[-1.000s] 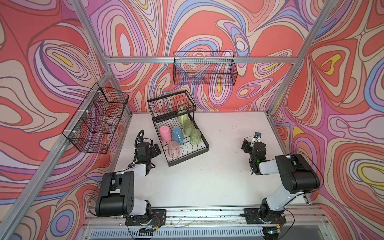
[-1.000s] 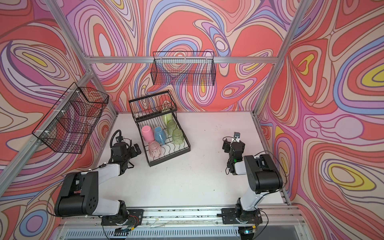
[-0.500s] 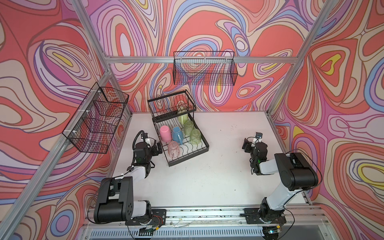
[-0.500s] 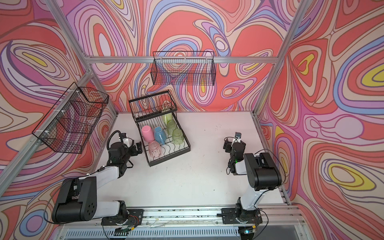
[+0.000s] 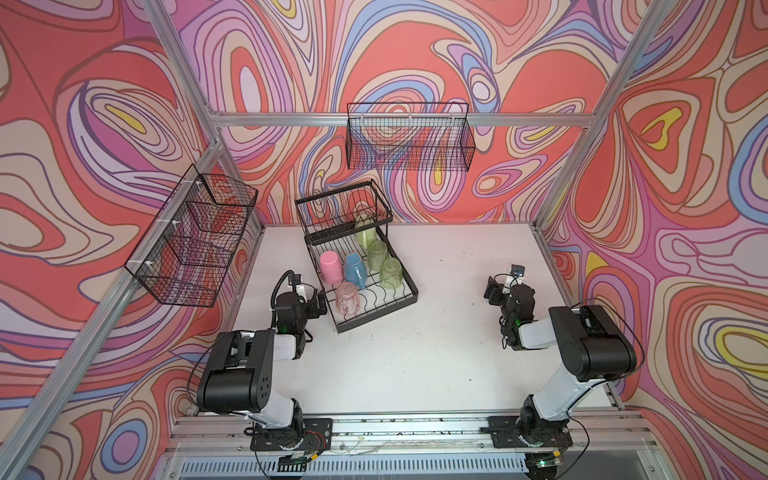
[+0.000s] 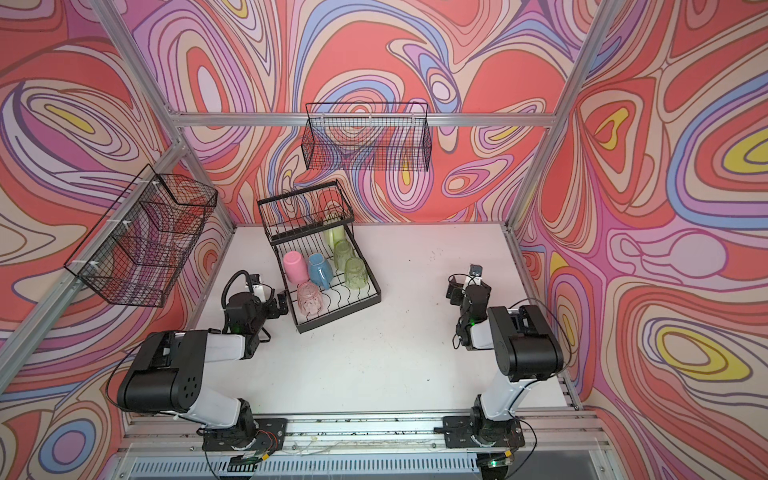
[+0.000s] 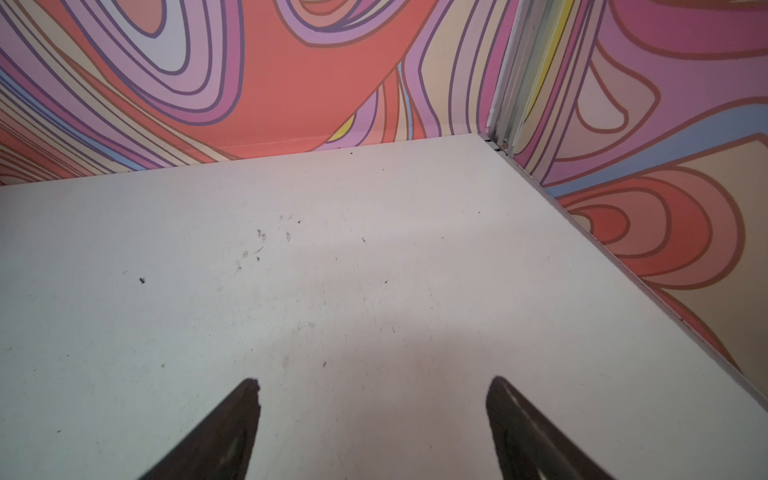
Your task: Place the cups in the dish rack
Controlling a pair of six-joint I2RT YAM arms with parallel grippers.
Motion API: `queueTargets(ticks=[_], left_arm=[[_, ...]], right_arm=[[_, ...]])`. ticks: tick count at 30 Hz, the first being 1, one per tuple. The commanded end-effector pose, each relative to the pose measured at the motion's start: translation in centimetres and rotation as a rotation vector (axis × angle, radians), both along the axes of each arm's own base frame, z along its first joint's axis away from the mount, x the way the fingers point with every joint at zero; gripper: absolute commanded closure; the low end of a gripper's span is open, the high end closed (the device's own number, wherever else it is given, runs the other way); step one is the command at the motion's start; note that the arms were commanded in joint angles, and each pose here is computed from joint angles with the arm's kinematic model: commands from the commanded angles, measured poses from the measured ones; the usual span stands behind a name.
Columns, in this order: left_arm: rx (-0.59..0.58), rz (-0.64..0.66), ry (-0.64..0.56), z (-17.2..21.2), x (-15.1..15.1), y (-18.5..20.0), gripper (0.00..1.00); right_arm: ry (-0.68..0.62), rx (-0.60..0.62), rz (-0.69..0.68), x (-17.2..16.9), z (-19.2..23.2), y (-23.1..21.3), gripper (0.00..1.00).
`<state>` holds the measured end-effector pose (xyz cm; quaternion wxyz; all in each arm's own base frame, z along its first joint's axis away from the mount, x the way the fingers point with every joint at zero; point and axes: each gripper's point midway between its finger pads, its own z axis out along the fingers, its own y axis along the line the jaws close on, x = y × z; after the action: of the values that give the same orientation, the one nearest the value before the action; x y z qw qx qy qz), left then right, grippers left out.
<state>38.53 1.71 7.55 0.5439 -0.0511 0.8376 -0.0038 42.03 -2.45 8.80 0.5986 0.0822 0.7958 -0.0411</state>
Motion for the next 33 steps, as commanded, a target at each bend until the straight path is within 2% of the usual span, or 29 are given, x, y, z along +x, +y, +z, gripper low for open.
queueTargets(ticks=[1,3,33], left_arm=[[0.054,0.043,-0.068,1.31,0.59,0.41,0.00],[0.066,0.062,-0.042,1.17,0.51,0.55,0.00],[0.078,0.064,-0.060,1.33,0.58,0.44,0.00]], right_arm=[[-0.009,-0.002,-0.009,0.36,0.40,-0.25,0.02],[-0.009,-0.004,-0.009,0.37,0.41,-0.24,0.02],[-0.006,-0.005,-0.007,0.48,0.42,-0.22,0.02]])
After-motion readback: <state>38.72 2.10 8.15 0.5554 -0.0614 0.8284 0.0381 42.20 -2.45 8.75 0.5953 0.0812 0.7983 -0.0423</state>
